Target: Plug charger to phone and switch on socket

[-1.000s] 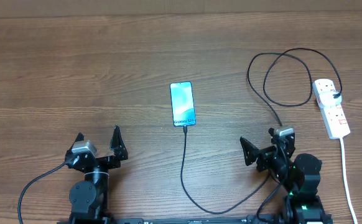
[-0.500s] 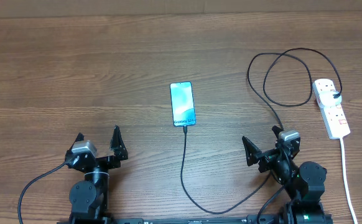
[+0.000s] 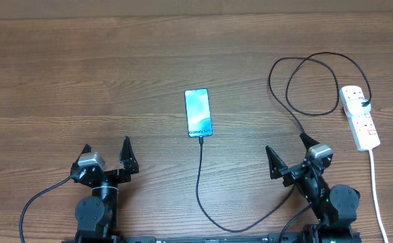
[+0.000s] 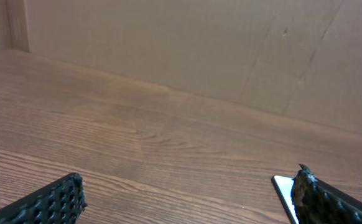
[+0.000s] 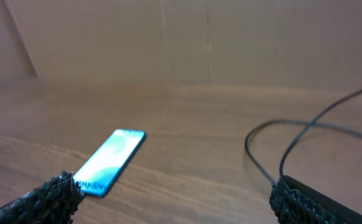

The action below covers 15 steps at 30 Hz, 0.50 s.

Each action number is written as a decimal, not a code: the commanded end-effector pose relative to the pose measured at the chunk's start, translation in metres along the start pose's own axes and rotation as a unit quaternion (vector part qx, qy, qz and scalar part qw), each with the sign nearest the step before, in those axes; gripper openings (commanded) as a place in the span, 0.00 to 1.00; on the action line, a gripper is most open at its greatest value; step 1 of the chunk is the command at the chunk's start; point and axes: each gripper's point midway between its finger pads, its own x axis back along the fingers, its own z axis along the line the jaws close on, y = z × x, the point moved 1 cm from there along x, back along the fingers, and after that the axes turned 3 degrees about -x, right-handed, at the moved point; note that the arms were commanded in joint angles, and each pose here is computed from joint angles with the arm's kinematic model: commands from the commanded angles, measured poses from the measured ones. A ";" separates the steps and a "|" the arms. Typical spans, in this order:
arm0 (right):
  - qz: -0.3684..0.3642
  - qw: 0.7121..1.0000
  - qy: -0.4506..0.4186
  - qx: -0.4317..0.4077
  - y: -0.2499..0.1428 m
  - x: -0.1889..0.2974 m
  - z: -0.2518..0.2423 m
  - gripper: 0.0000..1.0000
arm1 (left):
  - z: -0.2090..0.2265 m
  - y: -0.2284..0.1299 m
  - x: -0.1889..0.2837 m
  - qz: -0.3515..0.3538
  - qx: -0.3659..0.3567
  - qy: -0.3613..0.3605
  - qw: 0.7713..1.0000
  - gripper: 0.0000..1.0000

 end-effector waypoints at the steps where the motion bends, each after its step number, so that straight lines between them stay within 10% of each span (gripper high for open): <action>1: -0.032 0.999 0.000 0.010 0.011 0.004 0.002 1.00 | -0.001 0.000 0.000 -0.003 -0.009 -0.002 1.000 1.00; 15: -0.039 0.999 0.001 0.013 0.014 0.005 0.003 1.00 | -0.001 0.000 0.000 -0.003 -0.009 -0.002 1.000 1.00</action>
